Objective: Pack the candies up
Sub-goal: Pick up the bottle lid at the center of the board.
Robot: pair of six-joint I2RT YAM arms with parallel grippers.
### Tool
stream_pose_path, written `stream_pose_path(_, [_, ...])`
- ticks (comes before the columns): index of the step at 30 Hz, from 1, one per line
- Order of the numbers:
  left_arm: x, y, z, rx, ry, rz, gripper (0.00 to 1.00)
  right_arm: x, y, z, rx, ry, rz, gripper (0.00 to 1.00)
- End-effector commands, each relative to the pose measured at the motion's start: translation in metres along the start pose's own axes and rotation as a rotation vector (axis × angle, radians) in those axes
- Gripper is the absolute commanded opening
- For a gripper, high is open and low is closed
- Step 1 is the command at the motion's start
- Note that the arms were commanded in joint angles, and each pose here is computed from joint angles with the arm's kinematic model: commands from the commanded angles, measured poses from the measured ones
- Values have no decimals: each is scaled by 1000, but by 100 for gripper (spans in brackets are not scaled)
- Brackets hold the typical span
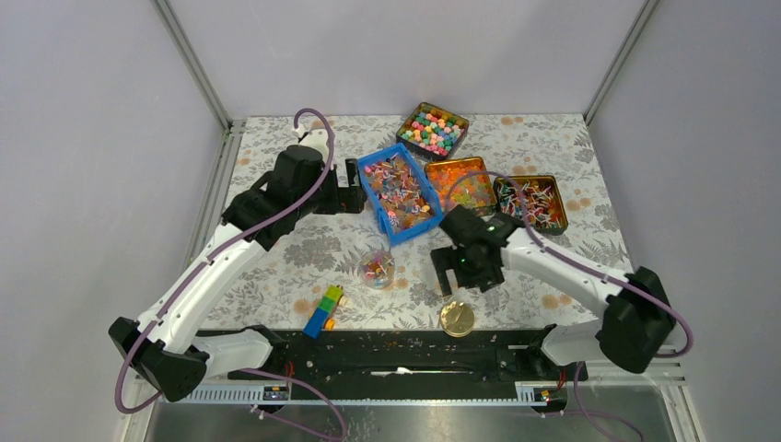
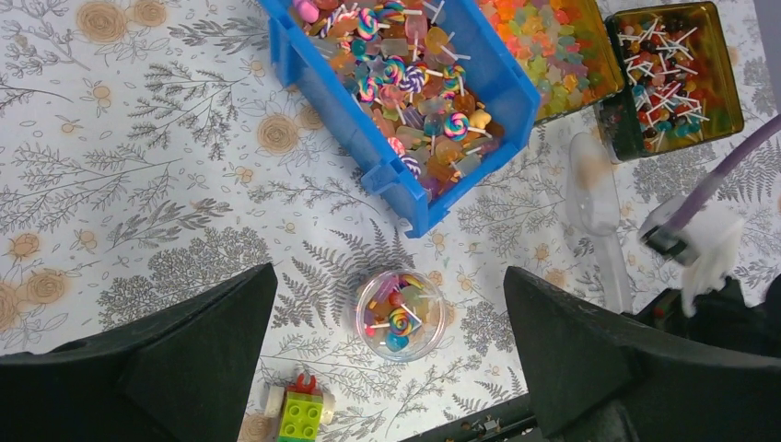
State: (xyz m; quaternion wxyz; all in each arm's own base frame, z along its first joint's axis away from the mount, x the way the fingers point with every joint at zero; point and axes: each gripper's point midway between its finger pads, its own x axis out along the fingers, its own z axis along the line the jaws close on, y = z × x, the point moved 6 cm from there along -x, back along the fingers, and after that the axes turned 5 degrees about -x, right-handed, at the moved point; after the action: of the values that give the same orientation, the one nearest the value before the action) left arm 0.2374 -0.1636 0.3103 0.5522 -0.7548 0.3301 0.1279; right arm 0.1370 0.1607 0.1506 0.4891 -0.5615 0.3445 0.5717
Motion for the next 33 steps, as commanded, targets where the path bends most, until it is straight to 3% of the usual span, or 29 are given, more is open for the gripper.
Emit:
stream_pose_path(1, [4,-3,7,-6,-36,-11,99,10,-3,3,-186,206,-6,100])
stream_pose_path(5, [8,2,9,-26,-35,15,99,29,-1,18,-291,213,15,100])
stream_pose_path(15, [7,5,14,-24,-35,35,99,63,16,36,-354,123,48,100])
stream_pose_path(33, [7,16,17,-29,-12,79,99,74,35,27,-332,208,78,96])
